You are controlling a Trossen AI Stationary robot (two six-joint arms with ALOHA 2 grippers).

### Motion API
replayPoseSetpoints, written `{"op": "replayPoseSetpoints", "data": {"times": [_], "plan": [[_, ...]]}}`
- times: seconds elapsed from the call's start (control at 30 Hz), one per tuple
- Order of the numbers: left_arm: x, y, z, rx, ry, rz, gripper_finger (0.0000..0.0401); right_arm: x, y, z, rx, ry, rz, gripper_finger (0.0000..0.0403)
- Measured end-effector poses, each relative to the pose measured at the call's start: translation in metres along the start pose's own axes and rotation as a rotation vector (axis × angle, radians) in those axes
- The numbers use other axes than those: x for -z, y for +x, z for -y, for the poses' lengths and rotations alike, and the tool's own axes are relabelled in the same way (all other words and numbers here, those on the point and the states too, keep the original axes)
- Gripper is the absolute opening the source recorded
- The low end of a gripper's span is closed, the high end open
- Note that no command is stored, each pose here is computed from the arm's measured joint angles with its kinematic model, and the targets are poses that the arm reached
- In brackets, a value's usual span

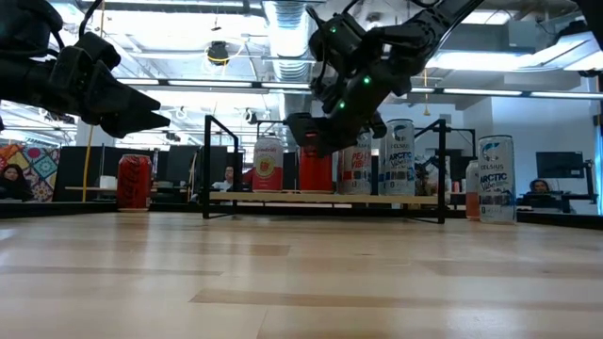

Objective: Place canned beverage on shelf
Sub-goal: Put the bottom red black soda can on the shelf aligned with the other red black soda can, then put the bottom orange white soda can on the shelf aligned with the pink white soda can

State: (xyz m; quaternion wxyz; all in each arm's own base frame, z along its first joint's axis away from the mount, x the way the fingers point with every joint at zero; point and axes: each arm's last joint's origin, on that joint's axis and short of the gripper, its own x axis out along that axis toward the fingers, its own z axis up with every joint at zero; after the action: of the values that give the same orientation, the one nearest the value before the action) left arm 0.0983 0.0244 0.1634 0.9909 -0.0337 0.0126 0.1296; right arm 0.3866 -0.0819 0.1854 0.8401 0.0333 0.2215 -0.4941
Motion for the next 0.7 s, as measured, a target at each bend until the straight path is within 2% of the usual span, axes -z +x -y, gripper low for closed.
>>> {"op": "replayPoseSetpoints", "data": {"times": [0.27, 0.57, 0.7], "plan": [[0.0, 0.0, 0.0, 0.0, 0.0, 0.0, 0.0323, -0.004, 0.009, 0.008, 0.026, 0.002, 0.008, 0.002], [0.0, 0.0, 0.0, 0.0, 0.0, 0.0, 0.0323, -0.001, -0.003, -0.003, -0.012, -0.009, 0.015, 0.002], [0.0, 0.0, 0.0, 0.0, 0.0, 0.001, 0.0323, -0.002, 0.002, 0.001, 0.01, -0.01, 0.016, 0.002]]}}
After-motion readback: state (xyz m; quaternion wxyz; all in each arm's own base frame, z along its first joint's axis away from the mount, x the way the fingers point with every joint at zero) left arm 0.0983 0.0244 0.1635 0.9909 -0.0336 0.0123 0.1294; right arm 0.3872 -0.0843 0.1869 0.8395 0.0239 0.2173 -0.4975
